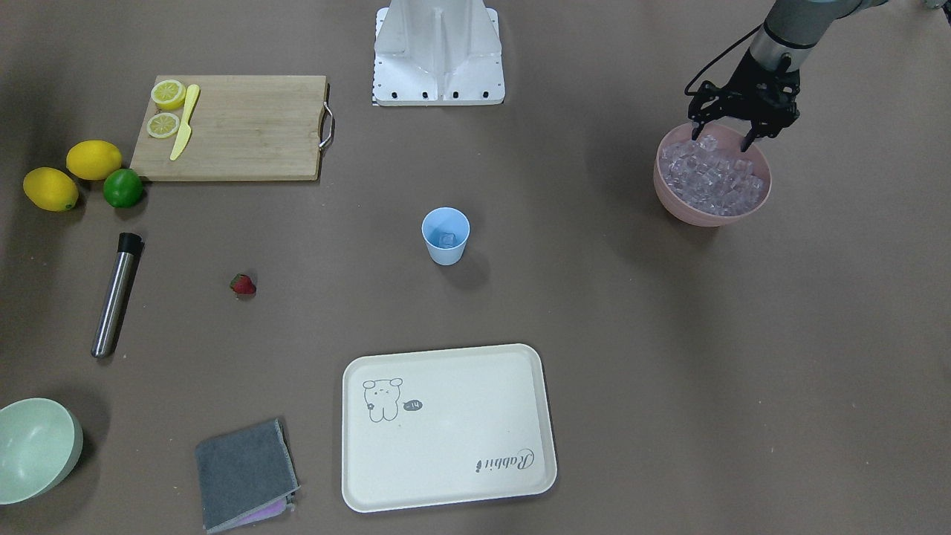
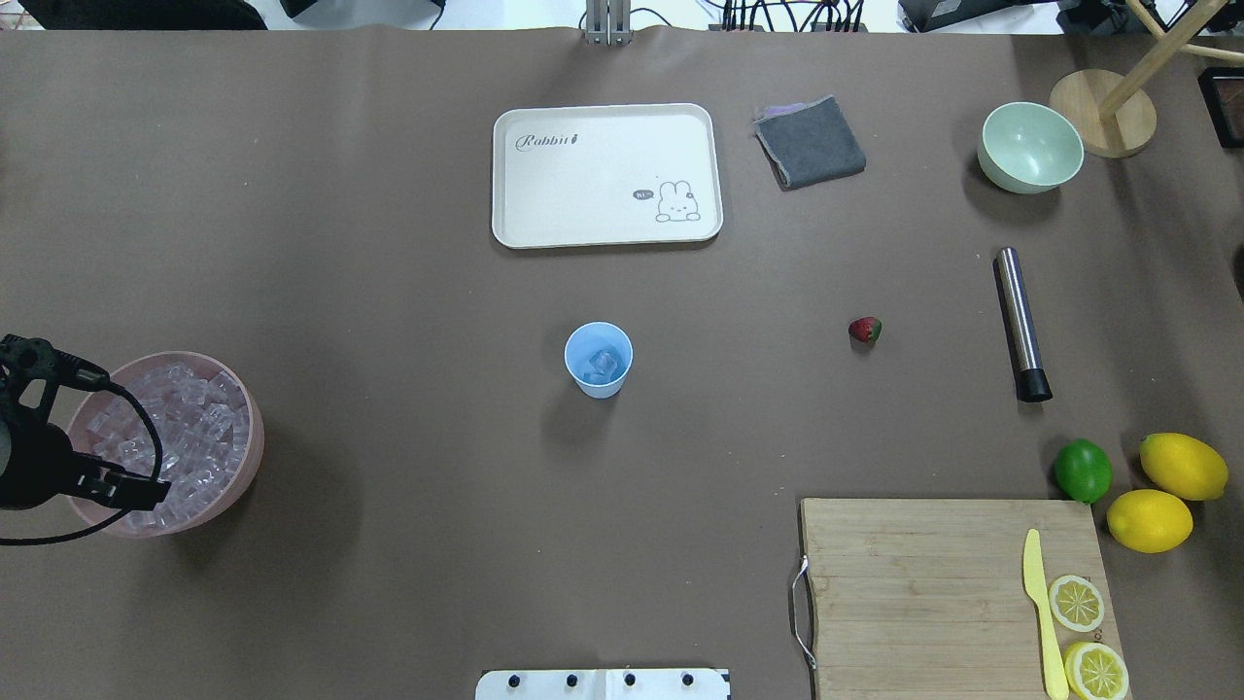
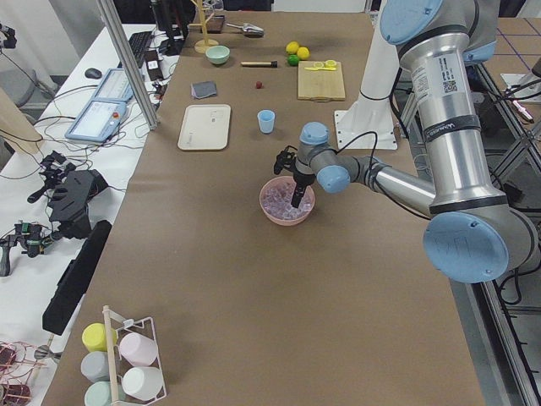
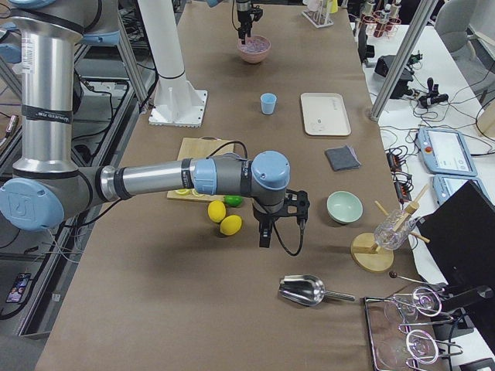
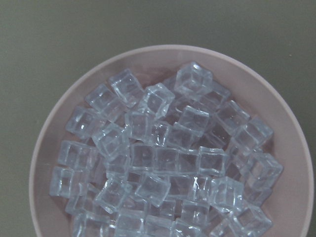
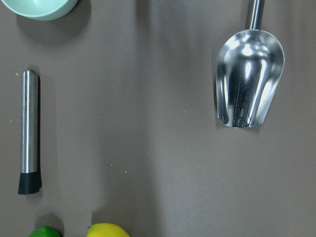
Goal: Mash ice and strawberries in cup
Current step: 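Lower the left gripper into the ice and grasp cubes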
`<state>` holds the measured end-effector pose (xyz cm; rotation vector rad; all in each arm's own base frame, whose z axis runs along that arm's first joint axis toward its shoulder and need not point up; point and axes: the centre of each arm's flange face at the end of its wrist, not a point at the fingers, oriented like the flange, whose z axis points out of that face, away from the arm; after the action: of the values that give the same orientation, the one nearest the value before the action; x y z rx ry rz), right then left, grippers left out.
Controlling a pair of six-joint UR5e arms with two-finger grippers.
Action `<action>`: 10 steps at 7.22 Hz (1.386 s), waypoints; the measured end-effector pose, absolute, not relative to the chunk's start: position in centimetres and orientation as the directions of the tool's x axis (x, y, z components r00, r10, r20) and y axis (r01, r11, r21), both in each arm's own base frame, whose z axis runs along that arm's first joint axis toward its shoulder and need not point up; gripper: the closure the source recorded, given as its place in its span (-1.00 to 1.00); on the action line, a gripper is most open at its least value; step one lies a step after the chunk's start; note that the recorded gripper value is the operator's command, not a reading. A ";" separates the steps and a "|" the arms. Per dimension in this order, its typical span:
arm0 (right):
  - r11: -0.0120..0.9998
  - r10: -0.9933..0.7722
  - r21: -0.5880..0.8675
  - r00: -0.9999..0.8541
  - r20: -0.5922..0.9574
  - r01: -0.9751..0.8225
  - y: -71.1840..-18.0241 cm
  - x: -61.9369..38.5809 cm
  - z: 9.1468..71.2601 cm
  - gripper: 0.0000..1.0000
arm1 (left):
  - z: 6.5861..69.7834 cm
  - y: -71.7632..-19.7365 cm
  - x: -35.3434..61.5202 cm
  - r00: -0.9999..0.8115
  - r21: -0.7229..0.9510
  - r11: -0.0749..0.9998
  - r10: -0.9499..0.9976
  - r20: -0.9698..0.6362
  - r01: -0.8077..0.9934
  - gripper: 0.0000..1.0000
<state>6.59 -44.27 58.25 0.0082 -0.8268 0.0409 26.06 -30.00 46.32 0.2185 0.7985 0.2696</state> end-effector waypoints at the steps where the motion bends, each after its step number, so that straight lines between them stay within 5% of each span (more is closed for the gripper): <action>1: 0.999 0.034 -0.010 0.676 0.736 -0.040 -44.2 6.6 58.3 -1.00 | 46.5 -29.7 26.2 0.668 0.289 0.943 0.321 -0.672 -0.162 -0.32; 10: 0.999 0.033 -0.009 0.677 0.736 -0.040 -44.1 6.6 58.3 -1.00 | 48.2 -28.5 27.4 0.675 0.274 0.938 0.343 -0.653 -0.212 -0.26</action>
<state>6.59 -44.05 58.30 0.0079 -0.8268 0.0410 27.40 -28.54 48.20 0.1809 0.7696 0.3141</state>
